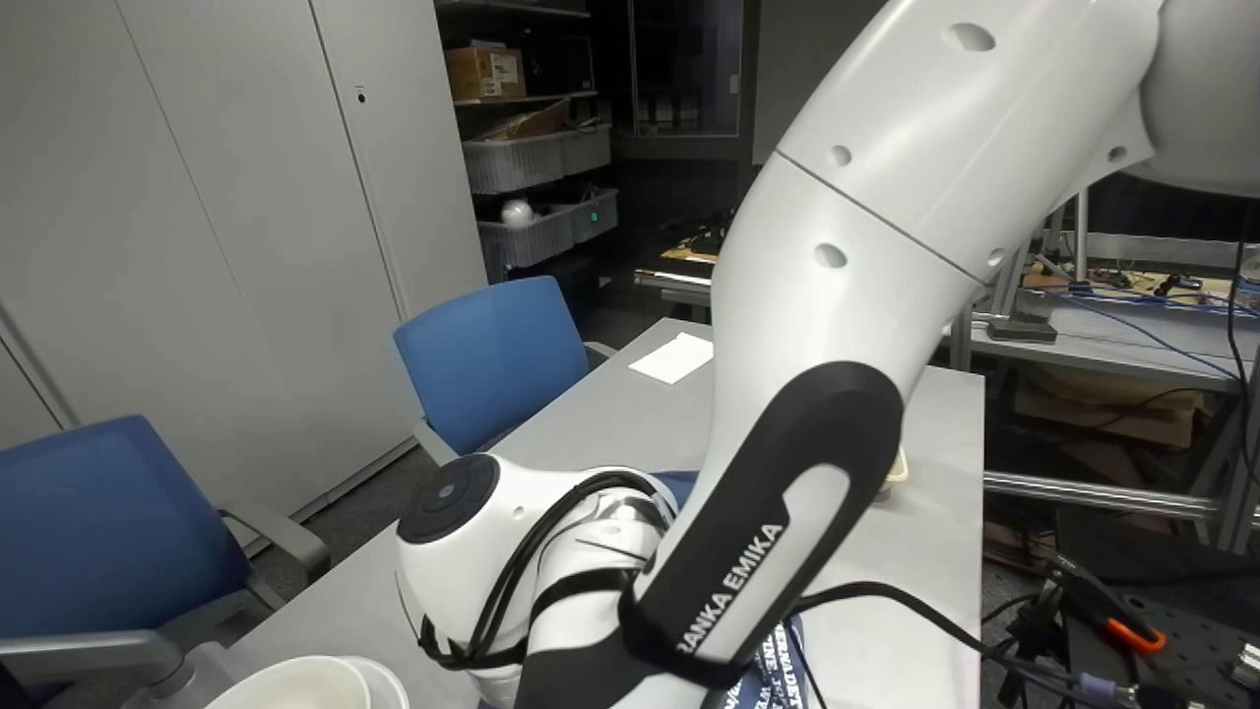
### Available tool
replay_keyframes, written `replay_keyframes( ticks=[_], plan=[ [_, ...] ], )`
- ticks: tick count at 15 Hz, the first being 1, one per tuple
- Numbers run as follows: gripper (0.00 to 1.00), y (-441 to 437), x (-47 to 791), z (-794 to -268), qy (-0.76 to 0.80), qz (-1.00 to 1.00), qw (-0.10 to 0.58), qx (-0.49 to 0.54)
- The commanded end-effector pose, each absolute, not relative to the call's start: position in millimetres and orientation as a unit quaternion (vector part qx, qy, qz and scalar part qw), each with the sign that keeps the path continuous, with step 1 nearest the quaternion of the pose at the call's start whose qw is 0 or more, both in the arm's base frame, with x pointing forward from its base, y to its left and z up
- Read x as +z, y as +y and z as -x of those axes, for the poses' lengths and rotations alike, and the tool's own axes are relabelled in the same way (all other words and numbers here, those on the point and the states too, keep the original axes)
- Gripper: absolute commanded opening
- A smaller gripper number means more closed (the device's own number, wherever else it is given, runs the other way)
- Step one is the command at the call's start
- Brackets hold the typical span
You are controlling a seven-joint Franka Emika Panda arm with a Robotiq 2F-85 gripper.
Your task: Fold the blue shirt
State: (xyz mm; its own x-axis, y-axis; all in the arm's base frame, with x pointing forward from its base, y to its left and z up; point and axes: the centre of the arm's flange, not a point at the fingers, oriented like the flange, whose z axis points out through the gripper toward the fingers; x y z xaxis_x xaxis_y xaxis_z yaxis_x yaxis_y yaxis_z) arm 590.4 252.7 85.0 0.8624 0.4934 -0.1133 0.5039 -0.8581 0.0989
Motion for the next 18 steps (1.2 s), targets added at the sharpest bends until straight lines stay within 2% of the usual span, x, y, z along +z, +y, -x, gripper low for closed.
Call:
replay_keyframes(
  ticks=[1,5,11,18],
  plan=[
    [0.04,255,116,-591,0.259,-0.964,0.050,-0.041],
    [0.04,245,165,-596,0.259,-0.964,0.038,-0.046],
    [0.04,184,233,-620,0.221,-0.972,0.064,-0.039],
    [0.04,65,235,-654,0.133,-0.985,0.103,-0.037]
  ],
)
